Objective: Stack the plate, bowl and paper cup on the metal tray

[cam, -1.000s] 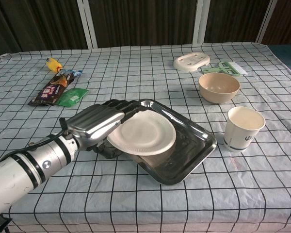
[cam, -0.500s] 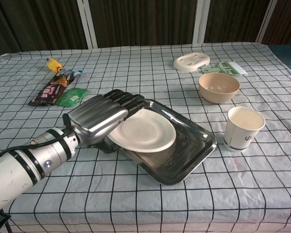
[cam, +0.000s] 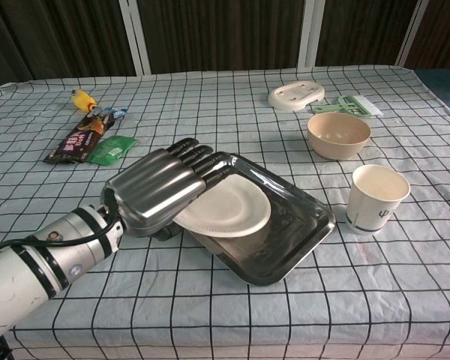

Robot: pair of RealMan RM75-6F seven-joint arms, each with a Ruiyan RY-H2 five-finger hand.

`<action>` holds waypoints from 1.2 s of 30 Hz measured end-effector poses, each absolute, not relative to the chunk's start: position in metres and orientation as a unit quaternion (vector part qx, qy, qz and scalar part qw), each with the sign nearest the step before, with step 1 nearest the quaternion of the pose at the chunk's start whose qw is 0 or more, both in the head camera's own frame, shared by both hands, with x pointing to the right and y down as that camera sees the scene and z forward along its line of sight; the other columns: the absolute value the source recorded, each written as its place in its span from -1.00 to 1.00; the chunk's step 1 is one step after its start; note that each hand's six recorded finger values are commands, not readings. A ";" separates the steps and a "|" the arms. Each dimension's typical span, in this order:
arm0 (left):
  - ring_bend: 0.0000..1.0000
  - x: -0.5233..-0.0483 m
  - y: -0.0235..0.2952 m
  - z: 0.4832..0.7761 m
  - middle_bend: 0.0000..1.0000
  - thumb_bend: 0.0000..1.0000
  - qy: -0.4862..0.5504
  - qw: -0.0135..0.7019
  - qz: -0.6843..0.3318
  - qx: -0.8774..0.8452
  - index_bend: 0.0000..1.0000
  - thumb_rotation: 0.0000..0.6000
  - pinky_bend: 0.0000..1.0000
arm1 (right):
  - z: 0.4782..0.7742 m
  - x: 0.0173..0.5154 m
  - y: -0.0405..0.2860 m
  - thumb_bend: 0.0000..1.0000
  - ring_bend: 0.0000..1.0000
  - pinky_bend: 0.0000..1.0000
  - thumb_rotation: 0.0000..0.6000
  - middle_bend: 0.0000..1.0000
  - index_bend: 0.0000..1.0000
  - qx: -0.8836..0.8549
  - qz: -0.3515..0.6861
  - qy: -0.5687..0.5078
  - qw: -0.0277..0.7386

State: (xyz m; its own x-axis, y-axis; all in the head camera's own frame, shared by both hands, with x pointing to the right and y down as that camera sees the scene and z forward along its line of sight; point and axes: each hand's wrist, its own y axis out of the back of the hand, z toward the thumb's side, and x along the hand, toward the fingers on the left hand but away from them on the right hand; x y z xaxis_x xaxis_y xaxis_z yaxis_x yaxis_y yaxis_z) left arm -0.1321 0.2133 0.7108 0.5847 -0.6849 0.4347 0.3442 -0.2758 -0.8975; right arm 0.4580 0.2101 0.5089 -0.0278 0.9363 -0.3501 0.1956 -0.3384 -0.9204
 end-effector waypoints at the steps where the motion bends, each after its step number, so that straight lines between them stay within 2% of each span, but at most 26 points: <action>1: -1.00 -0.134 0.213 0.710 -1.00 -0.33 0.125 0.592 -0.442 -0.662 -1.00 1.00 -1.00 | 0.508 0.458 0.210 -0.62 -1.00 -1.00 1.00 -1.00 -1.00 -0.609 0.546 -0.465 0.339; 9: -1.00 -0.142 0.212 0.705 -1.00 -0.46 0.106 0.631 -0.459 -0.616 -1.00 1.00 -1.00 | 0.507 0.459 0.210 -0.62 -1.00 -1.00 1.00 -1.00 -1.00 -0.607 0.545 -0.467 0.341; 13: -1.00 -0.143 0.212 0.701 -1.00 -0.46 0.097 0.662 -0.464 -0.580 -1.00 1.00 -1.00 | 0.507 0.459 0.211 -0.62 -1.00 -1.00 1.00 -1.00 -1.00 -0.607 0.546 -0.465 0.342; 23: -1.00 -0.141 0.230 0.705 -1.00 -0.42 0.061 0.687 -0.474 -0.548 -1.00 1.00 -1.00 | 0.505 0.460 0.212 -0.62 -1.00 -1.00 1.00 -1.00 -1.00 -0.606 0.546 -0.467 0.343; 36: -1.00 -0.148 0.224 0.718 -1.00 -0.42 0.051 0.734 -0.479 -0.478 -1.00 1.00 -1.00 | 0.501 0.462 0.214 -0.62 -1.00 -1.00 1.00 -1.00 -1.00 -0.606 0.543 -0.468 0.344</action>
State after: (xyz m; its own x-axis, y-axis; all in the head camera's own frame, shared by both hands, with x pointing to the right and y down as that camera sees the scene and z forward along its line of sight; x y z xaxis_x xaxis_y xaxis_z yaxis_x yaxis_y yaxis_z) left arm -0.1482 0.2242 0.7183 0.5352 -0.7523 0.3842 0.6554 0.0828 -0.7508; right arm 0.4624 0.2136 0.5007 -0.0287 0.9415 -0.3357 0.1929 -0.3243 -0.9261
